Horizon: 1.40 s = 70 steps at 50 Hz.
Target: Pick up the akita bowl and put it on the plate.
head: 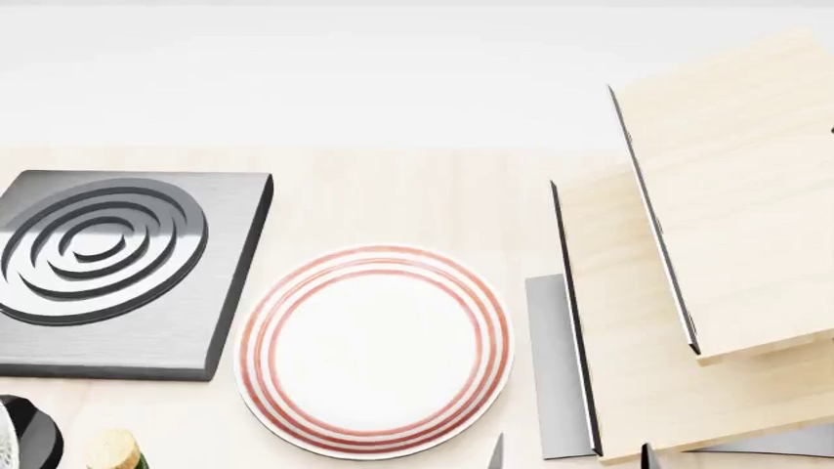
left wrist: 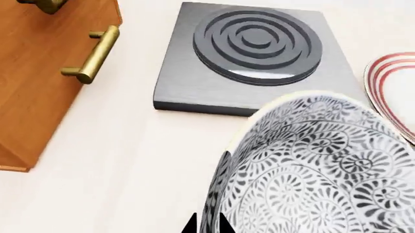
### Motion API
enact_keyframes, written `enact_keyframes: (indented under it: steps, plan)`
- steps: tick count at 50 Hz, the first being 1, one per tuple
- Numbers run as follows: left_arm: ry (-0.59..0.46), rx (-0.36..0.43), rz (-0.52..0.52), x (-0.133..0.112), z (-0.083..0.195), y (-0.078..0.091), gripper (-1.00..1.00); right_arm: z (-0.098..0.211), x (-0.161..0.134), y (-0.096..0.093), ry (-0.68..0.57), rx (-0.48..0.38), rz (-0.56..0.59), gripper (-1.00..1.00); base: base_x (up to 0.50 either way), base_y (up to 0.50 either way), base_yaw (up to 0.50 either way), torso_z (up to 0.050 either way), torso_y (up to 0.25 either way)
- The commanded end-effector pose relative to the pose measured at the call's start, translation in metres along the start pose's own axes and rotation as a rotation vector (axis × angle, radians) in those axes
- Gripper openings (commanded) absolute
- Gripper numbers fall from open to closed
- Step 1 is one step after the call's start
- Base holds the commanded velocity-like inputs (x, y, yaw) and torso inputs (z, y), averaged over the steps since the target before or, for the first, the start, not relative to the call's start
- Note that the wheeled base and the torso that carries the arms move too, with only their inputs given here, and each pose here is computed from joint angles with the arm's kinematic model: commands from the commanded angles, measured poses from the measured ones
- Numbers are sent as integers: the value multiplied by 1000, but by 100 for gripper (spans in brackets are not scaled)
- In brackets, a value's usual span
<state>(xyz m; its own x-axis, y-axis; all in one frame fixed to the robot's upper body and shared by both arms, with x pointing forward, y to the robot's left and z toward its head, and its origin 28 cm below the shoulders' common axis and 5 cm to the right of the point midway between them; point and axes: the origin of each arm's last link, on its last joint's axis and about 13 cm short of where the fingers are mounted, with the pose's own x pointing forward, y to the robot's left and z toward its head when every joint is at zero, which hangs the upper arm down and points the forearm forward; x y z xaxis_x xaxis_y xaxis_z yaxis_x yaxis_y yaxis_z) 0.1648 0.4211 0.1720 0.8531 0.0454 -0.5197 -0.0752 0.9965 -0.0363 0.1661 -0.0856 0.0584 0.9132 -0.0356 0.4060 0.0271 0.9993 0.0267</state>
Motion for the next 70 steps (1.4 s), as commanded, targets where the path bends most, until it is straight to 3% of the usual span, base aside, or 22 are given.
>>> enact_keyframes:
  steps: [1, 7, 25, 42, 46, 55, 60, 65, 68, 69, 70]
  plan:
    - [-230, 53, -92, -5, 19, -11, -100, 0, 0, 0, 1, 0, -1, 100, 0, 0, 0, 0, 0]
    - [-306, 77, -51, -2, 25, -15, -100, 0, 1, 0, 1, 0, -2, 100, 0, 0, 0, 0, 0]
    - [-476, 116, -82, -4, 47, -35, -100, 2, 0, -1, -3, -1, -2, 100, 0, 0, 0, 0, 0]
    - [-847, 68, -183, -10, 84, -67, -100, 0, 1, 0, 0, 0, 1, 100, 0, 0, 0, 0, 0]
    - [-901, 89, -159, 4, 88, -80, -100, 0, 1, 0, 1, -2, 1, 100, 0, 0, 0, 0, 0]
    - [-1030, 55, -147, 16, 94, -98, -100, -1, 2, 0, 3, -1, 1, 100, 0, 0, 0, 0, 0]
    - [-1047, 27, -150, 21, 98, -106, -100, -1, 2, 0, 4, -2, 3, 100, 0, 0, 0, 0, 0]
    - [-1081, 31, -87, 31, 99, -115, -100, -2, 2, 0, 5, -1, 5, 100, 0, 0, 0, 0, 0]
    - [-1067, -10, -71, 39, 101, -118, -100, -1, 2, 1, 5, -1, 7, 100, 0, 0, 0, 0, 0]
    - [-1070, 1, -89, 40, 101, -120, -100, -2, 2, 1, 5, -1, 7, 100, 0, 0, 0, 0, 0]
    - [-1086, 26, -29, 43, 102, -121, -100, -2, 2, 1, 5, -2, 7, 100, 0, 0, 0, 0, 0]
